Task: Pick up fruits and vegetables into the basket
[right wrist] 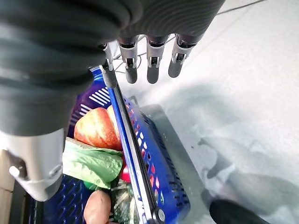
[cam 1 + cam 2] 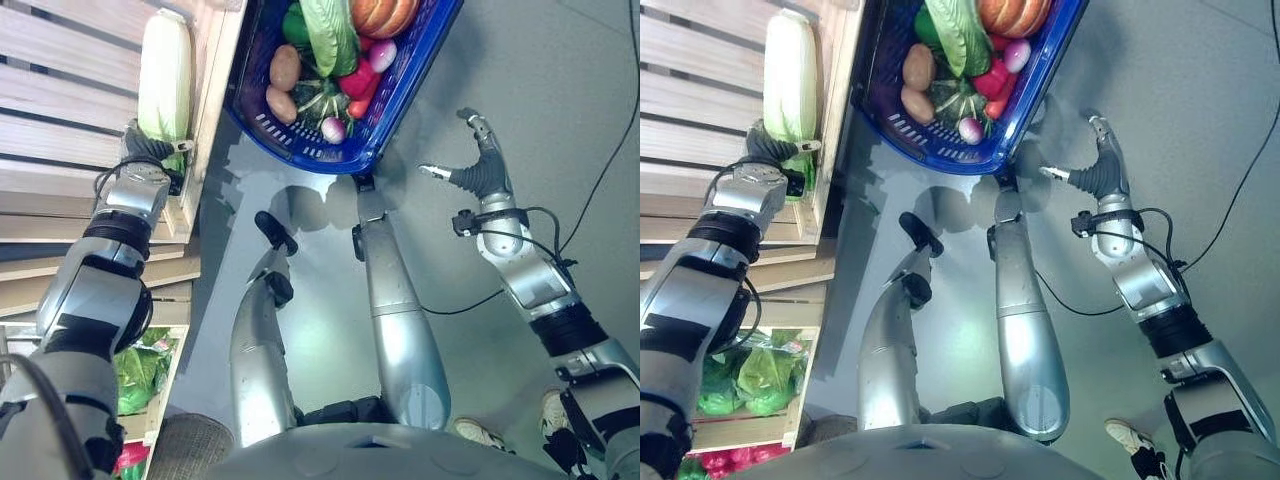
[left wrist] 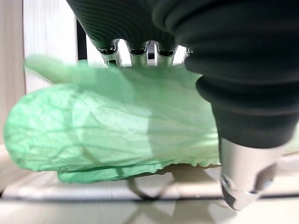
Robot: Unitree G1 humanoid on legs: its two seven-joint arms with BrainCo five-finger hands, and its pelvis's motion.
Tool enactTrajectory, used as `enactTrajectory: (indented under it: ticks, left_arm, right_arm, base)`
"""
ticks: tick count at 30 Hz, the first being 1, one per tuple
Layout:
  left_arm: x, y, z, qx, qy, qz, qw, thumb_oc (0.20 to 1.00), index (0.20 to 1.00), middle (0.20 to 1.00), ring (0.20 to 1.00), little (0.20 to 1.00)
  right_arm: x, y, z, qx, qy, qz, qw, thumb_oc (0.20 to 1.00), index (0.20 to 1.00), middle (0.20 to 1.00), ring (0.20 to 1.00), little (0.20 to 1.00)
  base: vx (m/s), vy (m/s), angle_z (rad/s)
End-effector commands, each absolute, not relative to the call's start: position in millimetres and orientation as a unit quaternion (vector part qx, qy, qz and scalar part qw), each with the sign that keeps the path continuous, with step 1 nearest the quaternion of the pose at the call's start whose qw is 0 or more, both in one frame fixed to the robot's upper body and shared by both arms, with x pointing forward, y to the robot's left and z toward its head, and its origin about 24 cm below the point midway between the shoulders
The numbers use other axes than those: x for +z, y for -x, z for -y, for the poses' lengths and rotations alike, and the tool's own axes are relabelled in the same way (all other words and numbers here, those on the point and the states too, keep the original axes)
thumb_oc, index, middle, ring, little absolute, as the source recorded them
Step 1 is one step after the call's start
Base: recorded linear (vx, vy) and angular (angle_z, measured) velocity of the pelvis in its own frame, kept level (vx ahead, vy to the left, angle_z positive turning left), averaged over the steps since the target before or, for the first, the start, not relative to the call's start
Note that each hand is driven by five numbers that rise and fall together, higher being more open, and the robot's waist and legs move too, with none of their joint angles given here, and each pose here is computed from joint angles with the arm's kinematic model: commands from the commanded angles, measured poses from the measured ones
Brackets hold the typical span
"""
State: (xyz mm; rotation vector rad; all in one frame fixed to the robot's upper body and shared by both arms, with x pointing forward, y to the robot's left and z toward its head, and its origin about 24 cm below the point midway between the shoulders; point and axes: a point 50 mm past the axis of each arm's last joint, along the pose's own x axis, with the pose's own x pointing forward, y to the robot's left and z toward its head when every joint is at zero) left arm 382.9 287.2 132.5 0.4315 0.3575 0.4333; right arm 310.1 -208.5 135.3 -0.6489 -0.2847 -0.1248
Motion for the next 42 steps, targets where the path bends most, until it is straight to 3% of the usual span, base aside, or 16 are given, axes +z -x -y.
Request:
enactTrajectory:
  ticks: [1,11,12,13,14,27,36,42]
  left_arm:
    - [91,-391,-208,0.007,-0.068,-0.221,0.973,1.000,1.000,1.000,1.000,1.000]
    - [89,-392,-189,-0.033,-0.071,-0.234,0.969,1.000,1.000,1.000,1.000,1.000]
    - [90,-392,-191,-0.011,-0.069,-0.228,0.971,0.849,0.849,0.849,0.849,0.849]
    - [91,-393,-191,0.004,-0.064,-0.225,0.972,0.231,0.231,0.231,0.231,0.231]
    - [90,-392,-193,0.028,-0.057,-0.218,0.974,0.200,0.200,0.200,0.200,0.200]
    - [104,-379,-224,0.224,-0.050,-0.063,0.971,0.200,0.200,0.200,0.200,0.200]
    - [111,-357,-228,0.253,-0.116,0.067,0.958,0.200,0.200,0.200,0.200,0.200]
    - [138,-350,-224,0.238,-0.194,0.163,0.938,0.200,0.200,0.200,0.200,0.200]
  right_arm:
    - [148,-305,192,-0.040,0.284,0.181,0.941,1.000,1.000,1.000,1.000,1.000]
    - [146,-302,190,-0.031,0.279,0.171,0.944,1.000,1.000,1.000,1.000,1.000]
    - [146,-301,190,-0.031,0.279,0.172,0.944,1.000,1.000,1.000,1.000,1.000]
    - [146,-301,190,-0.031,0.280,0.171,0.944,1.000,1.000,1.000,1.000,1.000]
    - [143,-300,190,-0.033,0.280,0.168,0.945,1.000,1.000,1.000,1.000,1.000]
    - [149,-282,171,0.042,0.222,0.240,0.944,1.000,1.000,1.000,1.000,1.000]
    - [167,-271,153,0.129,0.153,0.290,0.936,1.000,1.000,1.000,1.000,1.000]
    - [194,-273,131,0.186,0.024,0.314,0.931,1.000,1.000,1.000,1.000,1.000]
  base:
    - [0.01,0.004,-0.39]
    - [0.01,-0.002,0.04]
    - [0.00,0.000,0.00]
    - [0.00,0.000,0.00]
    - [0.00,0.000,0.00]
    - [-0.01,-0.001,0.03]
    - [-0.02,-0.039,0.16]
    - [-0.04,-0.103,0.18]
